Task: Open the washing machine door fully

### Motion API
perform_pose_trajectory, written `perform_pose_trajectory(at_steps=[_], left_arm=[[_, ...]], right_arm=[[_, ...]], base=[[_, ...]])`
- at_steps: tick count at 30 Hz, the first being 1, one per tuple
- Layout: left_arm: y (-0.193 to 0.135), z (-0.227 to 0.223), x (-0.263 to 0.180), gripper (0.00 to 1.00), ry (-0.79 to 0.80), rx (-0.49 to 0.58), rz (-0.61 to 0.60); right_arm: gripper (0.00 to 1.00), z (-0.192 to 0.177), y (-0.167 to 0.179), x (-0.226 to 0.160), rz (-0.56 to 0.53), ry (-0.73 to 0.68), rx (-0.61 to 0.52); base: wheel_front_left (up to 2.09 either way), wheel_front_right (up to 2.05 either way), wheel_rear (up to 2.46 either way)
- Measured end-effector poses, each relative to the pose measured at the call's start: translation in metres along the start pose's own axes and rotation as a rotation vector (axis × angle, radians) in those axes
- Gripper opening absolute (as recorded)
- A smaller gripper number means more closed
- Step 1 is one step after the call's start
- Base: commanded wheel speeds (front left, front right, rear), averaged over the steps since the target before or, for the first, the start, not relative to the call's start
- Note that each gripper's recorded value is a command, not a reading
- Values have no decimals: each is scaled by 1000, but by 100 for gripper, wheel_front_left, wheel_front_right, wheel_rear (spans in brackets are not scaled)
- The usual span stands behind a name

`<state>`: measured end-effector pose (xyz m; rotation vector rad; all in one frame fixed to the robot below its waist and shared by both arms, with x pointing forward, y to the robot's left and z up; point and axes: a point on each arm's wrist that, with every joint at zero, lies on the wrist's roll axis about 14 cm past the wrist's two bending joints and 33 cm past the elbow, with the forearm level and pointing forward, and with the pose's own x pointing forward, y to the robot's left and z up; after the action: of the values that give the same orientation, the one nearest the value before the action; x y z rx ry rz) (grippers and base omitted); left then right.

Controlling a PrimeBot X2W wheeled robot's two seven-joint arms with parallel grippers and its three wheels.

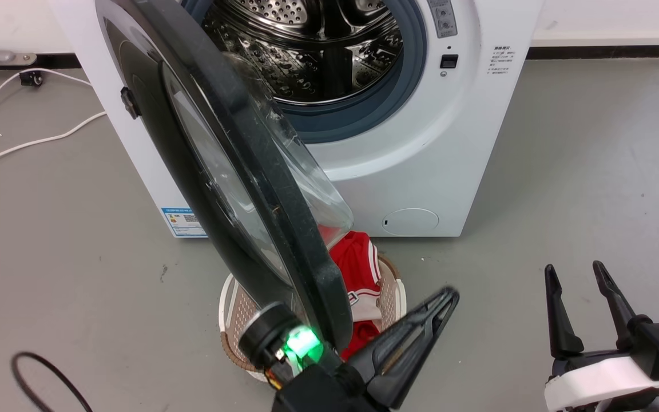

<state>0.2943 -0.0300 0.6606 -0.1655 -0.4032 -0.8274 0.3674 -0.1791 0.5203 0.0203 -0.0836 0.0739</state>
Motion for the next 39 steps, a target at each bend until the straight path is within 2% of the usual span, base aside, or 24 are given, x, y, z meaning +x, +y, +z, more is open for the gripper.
perform_pose_trajectory(at_steps=[4, 10, 27, 39], left_arm=[[-5, -40, -16, 0, 143, -73, 16], [8, -80, -29, 0, 246, -97, 88], [64, -100, -8, 0, 225, -44, 249], [72, -104, -18, 0, 249, -37, 289]], right_arm=[[100, -1, 1, 1, 4, 3, 1], [100, -3, 3, 3, 9, 10, 3], [100, -10, -1, 2, -6, 22, 25], [100, -11, 1, 3, 0, 21, 35]], base=[[0, 0, 0], [0, 0, 0], [0, 0, 0], [0, 0, 0]])
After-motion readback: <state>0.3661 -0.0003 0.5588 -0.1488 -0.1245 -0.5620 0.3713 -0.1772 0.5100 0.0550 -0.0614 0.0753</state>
